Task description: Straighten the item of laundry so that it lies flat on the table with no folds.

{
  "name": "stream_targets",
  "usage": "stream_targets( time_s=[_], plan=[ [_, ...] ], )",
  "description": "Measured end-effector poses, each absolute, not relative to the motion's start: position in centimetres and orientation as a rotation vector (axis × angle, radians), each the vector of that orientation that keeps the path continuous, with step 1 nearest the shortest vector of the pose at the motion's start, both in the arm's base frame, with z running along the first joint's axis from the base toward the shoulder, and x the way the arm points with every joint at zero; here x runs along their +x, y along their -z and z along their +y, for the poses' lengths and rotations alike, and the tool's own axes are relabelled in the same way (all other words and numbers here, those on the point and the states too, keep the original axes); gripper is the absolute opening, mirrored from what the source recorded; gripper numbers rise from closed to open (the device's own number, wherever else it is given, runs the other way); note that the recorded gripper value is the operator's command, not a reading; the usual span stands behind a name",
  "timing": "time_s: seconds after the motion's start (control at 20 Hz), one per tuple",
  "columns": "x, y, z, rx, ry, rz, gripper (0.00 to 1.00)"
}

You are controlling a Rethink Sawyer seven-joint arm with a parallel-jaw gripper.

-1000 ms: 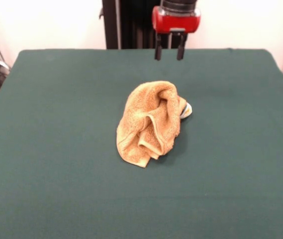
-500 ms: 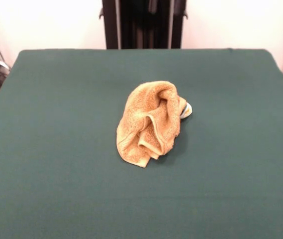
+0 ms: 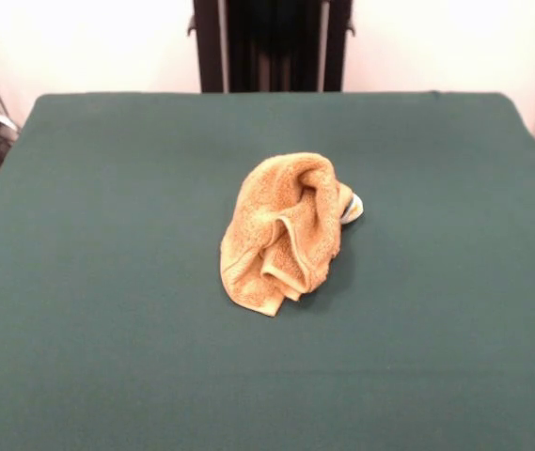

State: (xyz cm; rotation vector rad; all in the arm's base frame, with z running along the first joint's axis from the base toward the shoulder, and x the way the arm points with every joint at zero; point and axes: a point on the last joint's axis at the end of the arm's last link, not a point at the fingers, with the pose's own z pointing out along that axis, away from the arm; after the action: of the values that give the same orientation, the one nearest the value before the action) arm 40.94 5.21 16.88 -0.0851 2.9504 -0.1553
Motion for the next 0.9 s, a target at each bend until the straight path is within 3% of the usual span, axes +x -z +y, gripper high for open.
stream_targets(
  time_s=[0.45,0.9],
  plan=[
    [42.5,-14.4,4.7,-0.096,0.148,2.990,1.00],
    [46.7,-15.3,7.0,-0.224,0.191,2.908,1.00]
  ],
)
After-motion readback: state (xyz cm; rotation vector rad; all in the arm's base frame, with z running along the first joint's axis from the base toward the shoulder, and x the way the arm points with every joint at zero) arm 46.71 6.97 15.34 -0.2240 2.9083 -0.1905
